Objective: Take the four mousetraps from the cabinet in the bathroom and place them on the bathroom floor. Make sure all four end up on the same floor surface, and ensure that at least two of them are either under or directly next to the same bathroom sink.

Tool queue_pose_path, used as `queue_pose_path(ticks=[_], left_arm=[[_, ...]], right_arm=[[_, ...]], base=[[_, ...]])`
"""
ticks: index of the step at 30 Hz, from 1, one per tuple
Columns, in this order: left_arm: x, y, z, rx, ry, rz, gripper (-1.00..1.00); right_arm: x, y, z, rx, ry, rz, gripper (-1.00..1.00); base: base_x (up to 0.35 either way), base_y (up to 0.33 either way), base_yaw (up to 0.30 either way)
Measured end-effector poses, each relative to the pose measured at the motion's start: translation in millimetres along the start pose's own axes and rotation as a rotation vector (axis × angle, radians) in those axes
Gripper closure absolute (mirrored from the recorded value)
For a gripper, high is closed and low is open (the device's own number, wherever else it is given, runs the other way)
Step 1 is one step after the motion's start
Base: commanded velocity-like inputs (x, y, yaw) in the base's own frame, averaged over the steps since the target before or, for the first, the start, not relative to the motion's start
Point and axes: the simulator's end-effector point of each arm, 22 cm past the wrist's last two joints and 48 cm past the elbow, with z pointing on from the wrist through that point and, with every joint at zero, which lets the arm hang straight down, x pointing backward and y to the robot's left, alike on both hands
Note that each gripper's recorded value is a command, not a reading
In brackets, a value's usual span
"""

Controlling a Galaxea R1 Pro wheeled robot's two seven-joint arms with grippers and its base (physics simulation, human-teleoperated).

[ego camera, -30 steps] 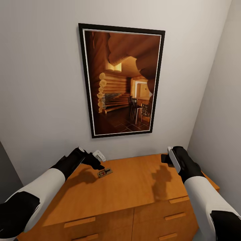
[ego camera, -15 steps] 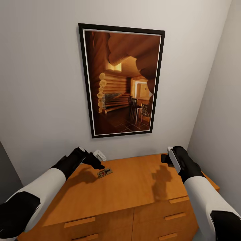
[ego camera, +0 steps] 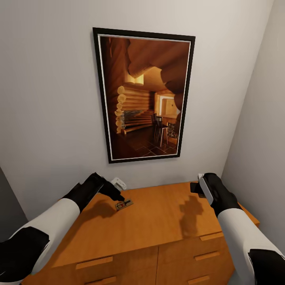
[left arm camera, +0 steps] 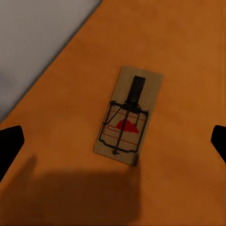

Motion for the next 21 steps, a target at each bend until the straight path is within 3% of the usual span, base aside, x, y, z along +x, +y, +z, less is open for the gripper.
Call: queue_pose_path(ticks=[21], left_arm=[[-6,-12,3.9,0.011,0.011,-0.009,-1.0]], right_arm=[[2,-5,3.2,0.024,0.003,-0.003,1.0]], base=[[0.0,0.0,0.0]])
